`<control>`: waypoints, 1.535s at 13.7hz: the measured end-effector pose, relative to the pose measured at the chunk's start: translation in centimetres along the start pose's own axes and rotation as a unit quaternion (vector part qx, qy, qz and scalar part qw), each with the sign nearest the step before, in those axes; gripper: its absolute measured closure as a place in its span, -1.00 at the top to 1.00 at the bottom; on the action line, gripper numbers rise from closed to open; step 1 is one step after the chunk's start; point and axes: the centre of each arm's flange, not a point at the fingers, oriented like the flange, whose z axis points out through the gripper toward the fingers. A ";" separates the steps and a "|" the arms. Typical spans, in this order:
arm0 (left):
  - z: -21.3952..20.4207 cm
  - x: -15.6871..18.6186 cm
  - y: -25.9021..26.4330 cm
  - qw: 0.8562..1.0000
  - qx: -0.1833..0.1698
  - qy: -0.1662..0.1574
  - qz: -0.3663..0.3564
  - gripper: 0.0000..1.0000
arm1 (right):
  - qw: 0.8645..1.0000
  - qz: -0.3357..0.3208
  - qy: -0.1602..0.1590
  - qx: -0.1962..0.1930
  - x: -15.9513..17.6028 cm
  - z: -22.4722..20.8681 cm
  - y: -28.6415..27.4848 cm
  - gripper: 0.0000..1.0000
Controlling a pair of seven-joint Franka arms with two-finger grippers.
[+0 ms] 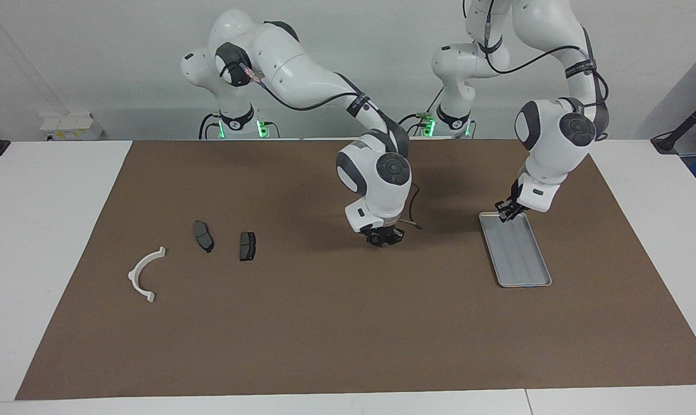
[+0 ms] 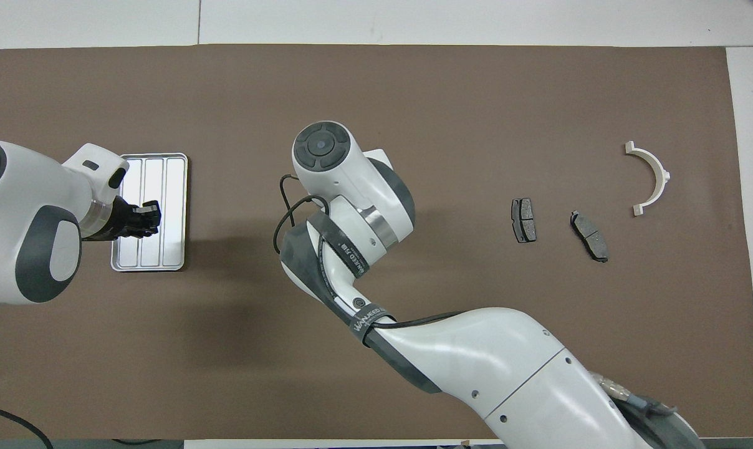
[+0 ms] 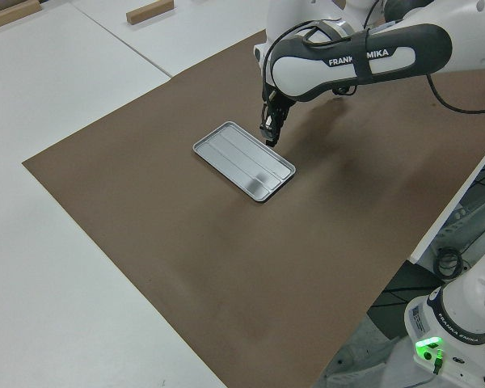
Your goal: Place bearing gear from tray to pile
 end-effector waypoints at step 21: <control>7.3 -10.2 31.2 0.995 0.001 0.001 -0.104 0.39 | 0.963 -0.263 0.060 -0.004 28.7 1.9 34.3 -0.30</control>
